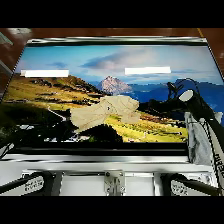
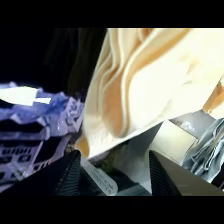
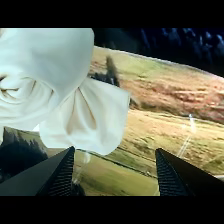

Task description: Fold the shirts.

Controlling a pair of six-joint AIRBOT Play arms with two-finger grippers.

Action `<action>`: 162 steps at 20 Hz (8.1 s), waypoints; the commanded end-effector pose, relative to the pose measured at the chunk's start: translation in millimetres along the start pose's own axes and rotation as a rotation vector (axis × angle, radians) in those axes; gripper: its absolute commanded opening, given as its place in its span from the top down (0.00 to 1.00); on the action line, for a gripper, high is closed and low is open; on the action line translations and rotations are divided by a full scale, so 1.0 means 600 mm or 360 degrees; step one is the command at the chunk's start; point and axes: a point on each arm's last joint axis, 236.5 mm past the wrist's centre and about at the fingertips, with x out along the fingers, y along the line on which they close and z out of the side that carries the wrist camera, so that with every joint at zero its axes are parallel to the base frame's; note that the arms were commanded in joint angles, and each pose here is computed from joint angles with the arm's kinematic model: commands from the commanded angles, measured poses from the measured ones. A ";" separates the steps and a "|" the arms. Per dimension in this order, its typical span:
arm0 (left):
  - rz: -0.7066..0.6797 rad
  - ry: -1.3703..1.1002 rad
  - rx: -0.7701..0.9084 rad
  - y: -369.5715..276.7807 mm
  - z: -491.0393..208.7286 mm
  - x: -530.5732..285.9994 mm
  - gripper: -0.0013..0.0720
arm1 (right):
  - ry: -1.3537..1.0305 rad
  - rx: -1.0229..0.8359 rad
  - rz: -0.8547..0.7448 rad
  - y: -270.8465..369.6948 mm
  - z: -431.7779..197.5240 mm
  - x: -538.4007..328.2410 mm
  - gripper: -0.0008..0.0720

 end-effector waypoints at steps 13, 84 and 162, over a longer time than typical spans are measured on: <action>-0.0027 0.0162 0.0124 0.007 -0.036 0.020 0.94 | 0.0136 0.0107 -0.0010 -0.013 -0.025 0.028 0.05; 0.0316 -0.0403 0.0427 -0.109 0.256 -0.109 0.92 | -0.0359 -0.0107 0.0228 0.182 0.268 0.036 0.84; 0.0523 -0.2398 0.1901 -0.575 -0.255 -0.899 0.94 | -0.2170 -0.1209 -0.0391 0.294 -0.189 -0.938 0.90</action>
